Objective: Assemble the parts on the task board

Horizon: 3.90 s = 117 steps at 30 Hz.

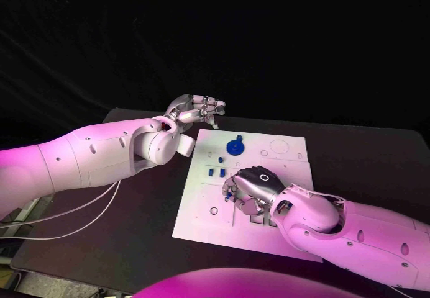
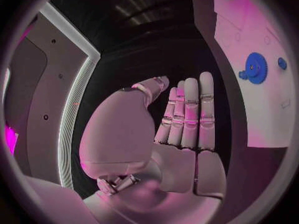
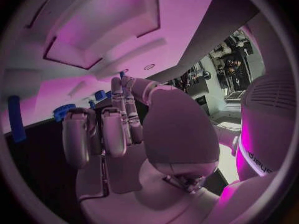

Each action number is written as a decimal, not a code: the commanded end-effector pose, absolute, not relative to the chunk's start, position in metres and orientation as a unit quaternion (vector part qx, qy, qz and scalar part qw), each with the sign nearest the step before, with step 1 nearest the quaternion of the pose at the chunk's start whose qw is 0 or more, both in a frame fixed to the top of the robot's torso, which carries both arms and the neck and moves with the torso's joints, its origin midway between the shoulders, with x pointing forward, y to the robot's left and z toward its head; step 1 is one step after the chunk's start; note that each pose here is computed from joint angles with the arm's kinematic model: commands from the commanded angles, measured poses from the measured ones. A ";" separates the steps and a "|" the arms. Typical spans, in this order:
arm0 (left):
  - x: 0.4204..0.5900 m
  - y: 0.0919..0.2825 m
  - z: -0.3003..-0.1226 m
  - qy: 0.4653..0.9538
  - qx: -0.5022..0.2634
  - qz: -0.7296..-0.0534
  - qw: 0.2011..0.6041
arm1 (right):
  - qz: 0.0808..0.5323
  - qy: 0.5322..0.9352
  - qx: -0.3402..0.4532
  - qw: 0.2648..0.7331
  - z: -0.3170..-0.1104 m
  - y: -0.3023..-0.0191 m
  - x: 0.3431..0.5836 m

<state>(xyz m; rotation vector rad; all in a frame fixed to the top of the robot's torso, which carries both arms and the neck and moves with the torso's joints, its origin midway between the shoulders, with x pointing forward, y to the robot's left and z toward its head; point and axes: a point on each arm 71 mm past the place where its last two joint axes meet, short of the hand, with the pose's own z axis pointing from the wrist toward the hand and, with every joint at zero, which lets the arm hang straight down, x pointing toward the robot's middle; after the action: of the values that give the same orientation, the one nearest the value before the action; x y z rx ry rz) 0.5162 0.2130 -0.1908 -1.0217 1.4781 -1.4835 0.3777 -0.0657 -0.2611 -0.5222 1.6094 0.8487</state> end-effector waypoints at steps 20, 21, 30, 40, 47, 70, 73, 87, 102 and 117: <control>0.517 0.213 -0.190 0.582 -0.403 -0.589 0.389 | 0.362 0.698 -0.233 0.572 -0.266 -0.065 0.375; 0.517 0.213 -0.190 0.582 -0.403 -0.589 0.389 | 0.363 0.698 -0.233 0.572 -0.266 -0.065 0.375; 0.517 0.214 -0.190 0.583 -0.403 -0.588 0.389 | 0.367 0.692 -0.231 0.577 -0.264 -0.064 0.374; 0.517 0.214 -0.191 0.584 -0.404 -0.587 0.389 | 0.365 0.694 -0.232 0.575 -0.265 -0.065 0.374; 0.517 0.213 -0.191 0.584 -0.404 -0.587 0.388 | 0.352 0.706 -0.238 0.566 -0.269 -0.063 0.376; 0.517 0.215 -0.191 0.586 -0.405 -0.585 0.387 | 0.344 0.705 -0.230 0.576 -0.270 -0.065 0.379; 0.517 0.216 -0.191 0.586 -0.406 -0.585 0.387 | 0.346 0.697 -0.222 0.587 -0.268 -0.069 0.379; 0.517 0.220 -0.191 0.586 -0.408 -0.582 0.389 | 0.345 0.679 -0.190 0.620 -0.229 -0.103 0.384; 0.516 0.222 -0.191 0.586 -0.407 -0.583 0.388 | 0.236 0.746 -0.196 0.591 -0.205 -0.186 0.421; 0.517 0.226 -0.192 0.586 -0.410 -0.579 0.391 | 0.247 0.741 -0.210 0.589 -0.212 -0.174 0.423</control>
<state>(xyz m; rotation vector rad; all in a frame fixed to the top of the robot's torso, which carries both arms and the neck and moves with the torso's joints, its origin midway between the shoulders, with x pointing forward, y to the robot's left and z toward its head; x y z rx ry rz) 0.5172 0.2271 -0.1930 -1.0425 1.4866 -1.4515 0.4235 -0.1761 -0.2109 -0.4631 1.7292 0.5658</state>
